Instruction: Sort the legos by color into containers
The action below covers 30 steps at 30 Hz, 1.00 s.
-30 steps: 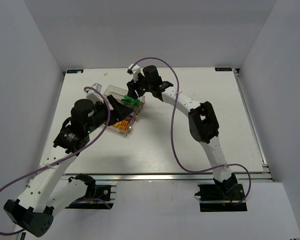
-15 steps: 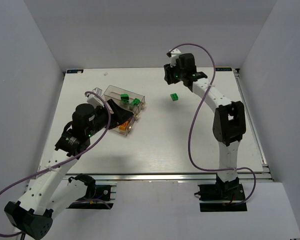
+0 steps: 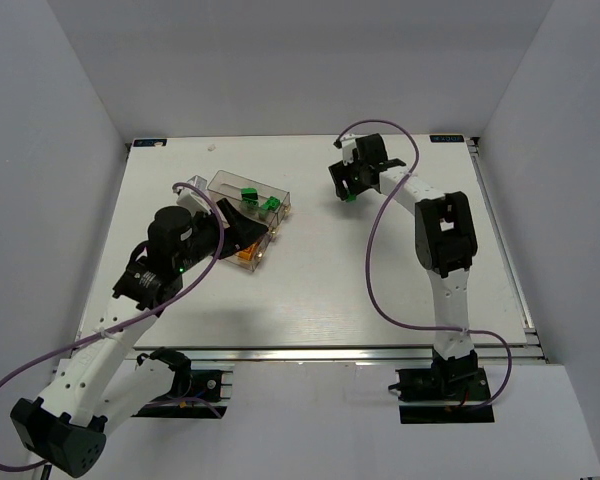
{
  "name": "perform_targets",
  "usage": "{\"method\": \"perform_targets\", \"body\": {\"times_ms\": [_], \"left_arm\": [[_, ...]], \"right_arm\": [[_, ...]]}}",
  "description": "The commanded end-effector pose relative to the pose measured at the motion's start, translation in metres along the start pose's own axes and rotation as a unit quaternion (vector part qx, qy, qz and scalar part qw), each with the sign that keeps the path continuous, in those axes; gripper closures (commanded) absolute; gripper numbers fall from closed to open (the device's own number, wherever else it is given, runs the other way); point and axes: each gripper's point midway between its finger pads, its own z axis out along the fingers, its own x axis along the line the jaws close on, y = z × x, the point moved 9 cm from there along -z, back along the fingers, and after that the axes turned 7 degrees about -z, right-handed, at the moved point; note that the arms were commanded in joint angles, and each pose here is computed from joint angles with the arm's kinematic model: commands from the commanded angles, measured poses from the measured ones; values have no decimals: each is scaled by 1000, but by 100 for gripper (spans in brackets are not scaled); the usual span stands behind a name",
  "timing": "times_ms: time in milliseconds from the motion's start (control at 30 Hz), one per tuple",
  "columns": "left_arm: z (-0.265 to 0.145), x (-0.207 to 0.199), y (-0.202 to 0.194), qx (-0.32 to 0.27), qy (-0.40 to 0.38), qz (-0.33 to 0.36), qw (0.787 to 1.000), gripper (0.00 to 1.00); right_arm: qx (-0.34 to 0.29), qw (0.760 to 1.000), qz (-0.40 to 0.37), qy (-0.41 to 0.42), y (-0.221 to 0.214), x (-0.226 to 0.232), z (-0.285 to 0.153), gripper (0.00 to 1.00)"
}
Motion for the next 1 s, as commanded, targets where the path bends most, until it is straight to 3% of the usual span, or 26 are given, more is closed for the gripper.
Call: {"method": "perform_targets", "body": {"times_ms": [0,400,600,700,800,967], "left_arm": [[-2,-4,3,-5,-5,-2,1000,18],[4,-4,5,-2,2,-2,1000,18],[5,-4,5,-2,3,-2,1000,18],[4,-4,5,-2,2,-2,1000,18],[4,-4,5,-5,1,-1,1000,18],[1,-4,6,-11,1,0,1000,18]], "right_arm": [[-16,1000,-16,-10,9,-5,0,26],[2,1000,-25,-13,-5,-7,22,39],[1,999,-31,-14,-5,-9,22,52],[0,999,-32,-9,-5,-10,20,69],[-26,998,-45,19,11,-5,7,82],[-139,974,-80,158,67,24,-34,94]]}}
